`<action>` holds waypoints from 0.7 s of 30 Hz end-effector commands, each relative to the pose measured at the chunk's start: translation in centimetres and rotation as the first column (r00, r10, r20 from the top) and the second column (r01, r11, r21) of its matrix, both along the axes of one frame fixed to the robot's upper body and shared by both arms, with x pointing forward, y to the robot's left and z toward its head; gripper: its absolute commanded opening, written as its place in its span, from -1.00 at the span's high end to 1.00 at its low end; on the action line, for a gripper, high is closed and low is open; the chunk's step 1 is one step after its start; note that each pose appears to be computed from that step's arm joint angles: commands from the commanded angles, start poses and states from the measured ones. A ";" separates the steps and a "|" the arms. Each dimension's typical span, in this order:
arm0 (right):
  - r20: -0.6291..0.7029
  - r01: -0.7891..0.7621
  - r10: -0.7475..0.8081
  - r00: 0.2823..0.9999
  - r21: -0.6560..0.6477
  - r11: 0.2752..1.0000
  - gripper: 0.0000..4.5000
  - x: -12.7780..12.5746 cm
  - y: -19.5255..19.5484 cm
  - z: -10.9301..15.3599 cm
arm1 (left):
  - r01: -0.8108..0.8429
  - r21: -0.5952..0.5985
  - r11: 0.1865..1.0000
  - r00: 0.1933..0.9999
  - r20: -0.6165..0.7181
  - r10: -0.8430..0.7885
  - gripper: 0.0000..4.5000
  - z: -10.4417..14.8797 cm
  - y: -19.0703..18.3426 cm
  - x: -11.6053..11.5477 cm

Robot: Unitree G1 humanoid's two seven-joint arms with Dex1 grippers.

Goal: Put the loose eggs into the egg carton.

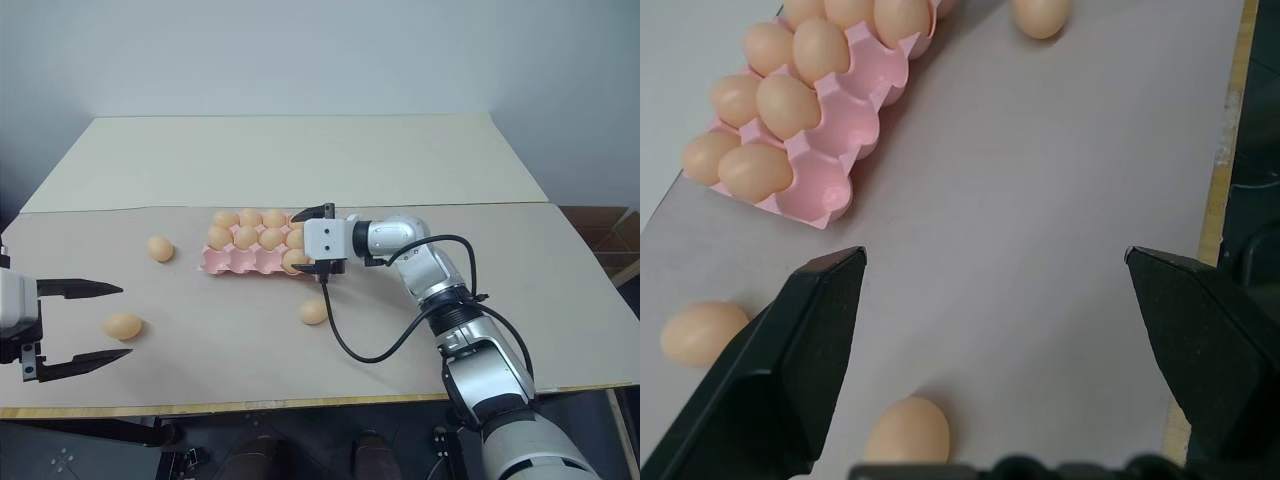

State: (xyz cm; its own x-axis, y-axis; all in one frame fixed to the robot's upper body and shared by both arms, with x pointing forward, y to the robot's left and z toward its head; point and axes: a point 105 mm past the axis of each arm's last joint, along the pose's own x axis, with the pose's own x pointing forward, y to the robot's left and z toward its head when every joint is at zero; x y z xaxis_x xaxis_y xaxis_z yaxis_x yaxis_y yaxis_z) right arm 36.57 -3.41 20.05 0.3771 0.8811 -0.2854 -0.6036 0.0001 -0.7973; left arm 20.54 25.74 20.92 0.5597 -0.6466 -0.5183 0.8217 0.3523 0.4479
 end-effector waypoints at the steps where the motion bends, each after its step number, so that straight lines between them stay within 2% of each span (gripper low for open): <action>1: -0.030 0.002 0.000 1.000 0.050 0.999 -0.99 -1.8 -2.1 2.6 | 0.013 0.016 1.000 1.000 0.023 -0.013 -1.00 0.7 -0.1 0.1; 4: -0.112 0.008 -0.005 0.994 0.024 1.000 -0.99 -3.8 -4.8 3.1 | 0.022 0.009 1.000 1.000 0.018 -0.023 -1.00 0.6 -0.2 0.0; 8: -0.152 0.033 -0.040 0.988 -0.044 0.998 -0.99 -5.9 -8.1 2.8 | 0.021 0.005 1.000 1.000 0.013 -0.021 -1.00 0.5 0.1 0.0; 12: -0.251 0.080 -0.107 0.962 -0.116 0.990 -0.99 -8.1 -11.8 2.4 | 0.009 0.002 1.000 1.000 -0.004 -0.009 -1.00 -0.1 0.2 -0.2; 17: -0.292 0.158 -0.212 0.933 -0.197 0.968 -0.99 -9.0 -14.4 1.8 | -0.001 -0.006 1.000 1.000 0.005 0.001 -1.00 0.0 0.2 -0.2; 21: -0.300 0.177 -0.234 0.925 -0.207 0.962 -0.99 -9.3 -15.0 1.6 | -0.007 0.004 1.000 1.000 0.013 0.007 -1.00 0.2 0.5 0.0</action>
